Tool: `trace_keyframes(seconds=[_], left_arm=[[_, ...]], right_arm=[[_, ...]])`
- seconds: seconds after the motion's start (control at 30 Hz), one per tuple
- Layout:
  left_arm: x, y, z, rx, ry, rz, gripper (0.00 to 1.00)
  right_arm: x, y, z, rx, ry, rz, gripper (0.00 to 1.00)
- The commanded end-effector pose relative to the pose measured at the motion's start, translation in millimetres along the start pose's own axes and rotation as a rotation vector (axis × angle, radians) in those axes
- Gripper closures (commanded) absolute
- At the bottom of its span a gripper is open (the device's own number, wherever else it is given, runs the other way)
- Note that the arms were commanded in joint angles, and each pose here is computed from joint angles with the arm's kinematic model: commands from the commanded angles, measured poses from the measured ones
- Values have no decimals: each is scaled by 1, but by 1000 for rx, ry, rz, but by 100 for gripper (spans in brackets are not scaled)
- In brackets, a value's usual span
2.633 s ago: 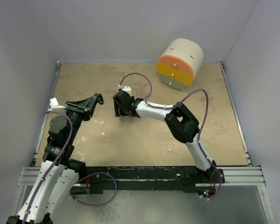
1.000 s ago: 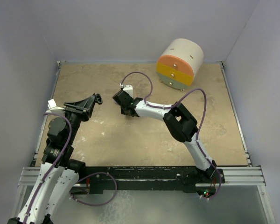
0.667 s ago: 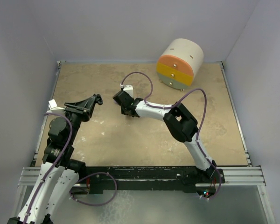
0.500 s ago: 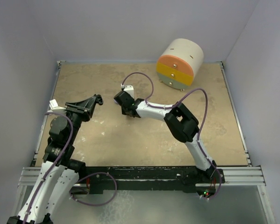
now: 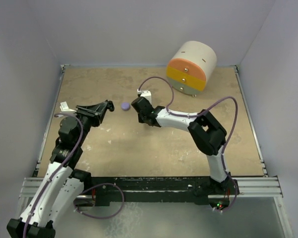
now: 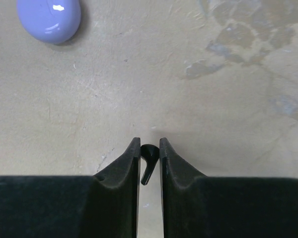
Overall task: Insert the wireless bluetooth earbuds into the charging case
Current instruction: Pick up the earbud from the center of the board, then place the earbud at the center of the board.
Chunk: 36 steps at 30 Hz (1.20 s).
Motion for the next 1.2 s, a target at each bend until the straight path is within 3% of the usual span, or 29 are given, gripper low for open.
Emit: trace_keyframes(seconds=[0.0,0.5,1.17], left_arm=[[-16,-1,12,26,76,36,100],[-70,15,61,55,340,75,100],[-109,14,112,124,457,94,100]], right_arm=[[35,6,-52,-55,-149,-113,91],[113,-17,-132,-101,-444,-296,95],[142,-16,-149,-104,-533,-377,99]])
Point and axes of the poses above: each gripper's point midway between its finger pads, its own x axis back along the fingers, its own y axis along the line the jaws close on, z = x × y, the point moved 3 cm from there along x, back along the fingers, and after that the axes turned 13 degrees about -x, right-handed, at the moved point
